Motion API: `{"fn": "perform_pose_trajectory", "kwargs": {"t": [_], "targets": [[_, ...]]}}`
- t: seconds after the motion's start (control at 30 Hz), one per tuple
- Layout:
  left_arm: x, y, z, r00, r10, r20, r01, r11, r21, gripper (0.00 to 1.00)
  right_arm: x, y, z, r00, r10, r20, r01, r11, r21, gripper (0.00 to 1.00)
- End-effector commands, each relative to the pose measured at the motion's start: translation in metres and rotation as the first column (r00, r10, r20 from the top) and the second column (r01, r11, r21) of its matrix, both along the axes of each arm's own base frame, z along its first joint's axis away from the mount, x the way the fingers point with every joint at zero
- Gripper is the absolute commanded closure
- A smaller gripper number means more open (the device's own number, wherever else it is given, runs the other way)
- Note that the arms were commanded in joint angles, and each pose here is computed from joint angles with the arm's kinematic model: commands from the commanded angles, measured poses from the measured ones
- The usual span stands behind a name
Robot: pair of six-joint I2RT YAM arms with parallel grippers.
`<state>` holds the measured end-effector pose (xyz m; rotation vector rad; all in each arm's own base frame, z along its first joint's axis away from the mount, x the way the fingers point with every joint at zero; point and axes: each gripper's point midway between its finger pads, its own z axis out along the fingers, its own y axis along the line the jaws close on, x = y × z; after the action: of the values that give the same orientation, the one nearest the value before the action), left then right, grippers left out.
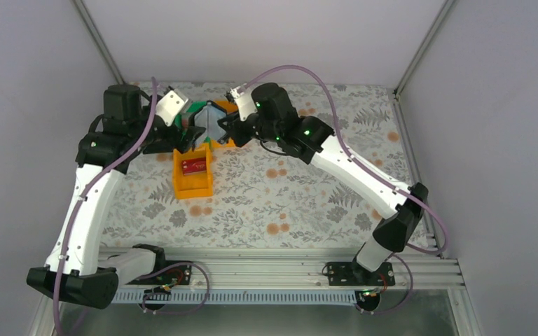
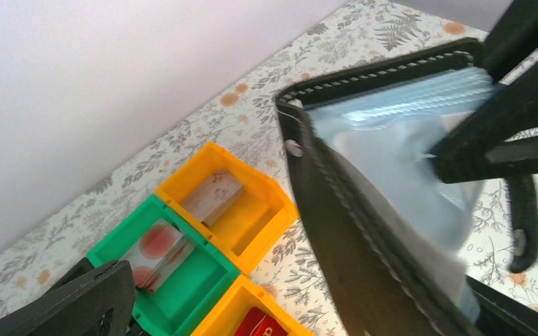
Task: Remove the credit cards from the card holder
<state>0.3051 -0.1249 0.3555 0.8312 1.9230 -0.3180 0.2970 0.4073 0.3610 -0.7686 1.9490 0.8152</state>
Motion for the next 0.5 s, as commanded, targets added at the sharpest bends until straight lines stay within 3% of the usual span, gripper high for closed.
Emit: {"fn": "perform_pose_trajectory", "kwargs": {"t": [0.0,0.2,0.47], "targets": [[-0.005,0.008,0.012,0.999,0.013,0.045,-0.015,0.999,0.028,0.00,-0.023,-0.008,0.017,0.994,0.106,0.011,-0.107,0.994,0.035,0.96],[-0.008,0.020,0.010,0.998,0.032,0.059,-0.035,0.998,0.042,0.00,-0.038,-0.017,0.023,0.978,0.205,0.024,-0.206,0.977,0.049,0.96],[-0.044,-0.007,0.007,0.981,-0.191,0.014,0.191,0.981,-0.016,0.00,-0.039,-0.029,0.012,0.964,0.265,0.014,-0.266,0.963,0.037,0.96]]}}
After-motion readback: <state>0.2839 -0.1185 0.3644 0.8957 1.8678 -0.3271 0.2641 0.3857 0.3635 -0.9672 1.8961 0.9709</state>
